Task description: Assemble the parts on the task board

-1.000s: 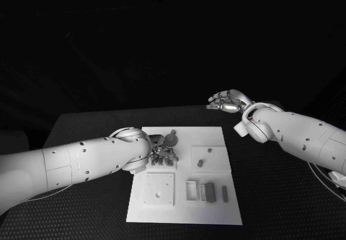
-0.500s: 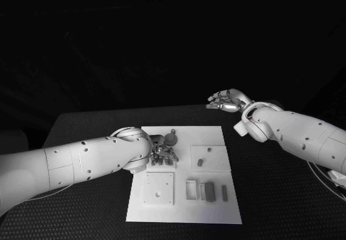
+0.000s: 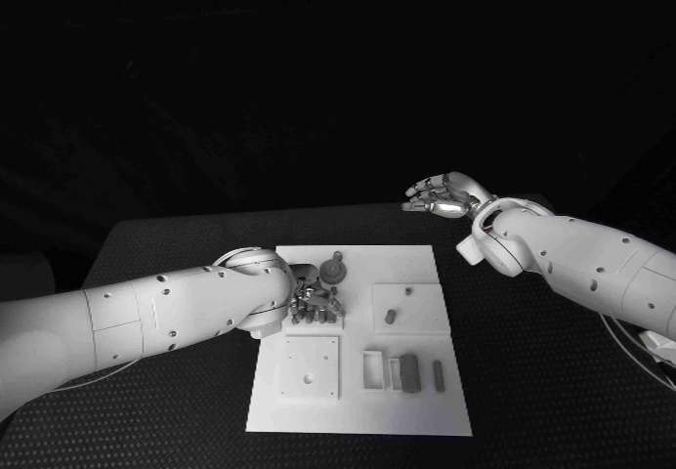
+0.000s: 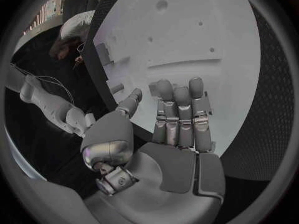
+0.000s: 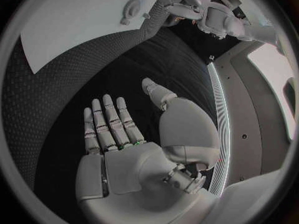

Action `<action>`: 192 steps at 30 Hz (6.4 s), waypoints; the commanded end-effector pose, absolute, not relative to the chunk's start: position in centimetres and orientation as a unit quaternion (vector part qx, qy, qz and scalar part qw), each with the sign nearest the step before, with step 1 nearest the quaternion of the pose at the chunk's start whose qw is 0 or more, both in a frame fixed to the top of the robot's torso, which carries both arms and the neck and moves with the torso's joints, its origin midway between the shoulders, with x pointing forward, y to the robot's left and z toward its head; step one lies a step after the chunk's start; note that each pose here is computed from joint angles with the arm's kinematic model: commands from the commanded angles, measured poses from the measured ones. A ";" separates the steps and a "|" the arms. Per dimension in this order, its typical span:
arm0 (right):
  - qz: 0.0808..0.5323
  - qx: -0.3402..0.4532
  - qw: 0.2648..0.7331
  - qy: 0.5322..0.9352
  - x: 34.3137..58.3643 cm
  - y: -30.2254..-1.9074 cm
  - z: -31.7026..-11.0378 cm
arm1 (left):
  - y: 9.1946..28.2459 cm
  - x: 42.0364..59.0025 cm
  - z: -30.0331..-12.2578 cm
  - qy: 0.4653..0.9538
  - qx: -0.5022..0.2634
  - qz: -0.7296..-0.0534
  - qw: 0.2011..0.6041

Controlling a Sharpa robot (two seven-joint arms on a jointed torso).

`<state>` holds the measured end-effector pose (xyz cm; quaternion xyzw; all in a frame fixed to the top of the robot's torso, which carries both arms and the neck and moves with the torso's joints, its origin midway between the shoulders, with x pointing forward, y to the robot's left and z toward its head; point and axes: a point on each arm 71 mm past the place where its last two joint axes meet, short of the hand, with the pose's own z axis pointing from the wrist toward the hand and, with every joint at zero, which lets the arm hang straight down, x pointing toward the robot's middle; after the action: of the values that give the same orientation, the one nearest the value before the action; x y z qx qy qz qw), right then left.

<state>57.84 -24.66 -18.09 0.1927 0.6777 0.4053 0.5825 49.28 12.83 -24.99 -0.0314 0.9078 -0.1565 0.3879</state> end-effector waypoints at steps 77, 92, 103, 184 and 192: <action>0.295 -0.186 0.617 0.705 49.9 -17.0 -20.8 | 15.9 49.3 -22.1 0.866 -0.153 -0.249 0.405; 0.289 -0.210 0.618 0.700 47.1 -13.0 -23.7 | 18.4 49.5 -20.5 0.810 -0.235 -0.341 0.415; 0.286 -0.223 0.625 0.691 46.4 -11.1 -24.9 | 18.8 49.5 -20.4 0.801 -0.254 -0.350 0.413; 0.281 -0.243 0.591 0.716 45.9 -8.2 -28.1 | 19.0 49.6 -20.6 0.805 -0.266 -0.350 0.397; 0.281 -0.240 0.595 0.714 45.9 -8.2 -28.0 | 19.0 49.6 -20.6 0.807 -0.266 -0.350 0.396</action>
<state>46.00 -8.34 -28.07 -0.2380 0.7180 0.2819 0.5902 49.66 19.26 -20.72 -0.2695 0.8051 -0.3434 0.4015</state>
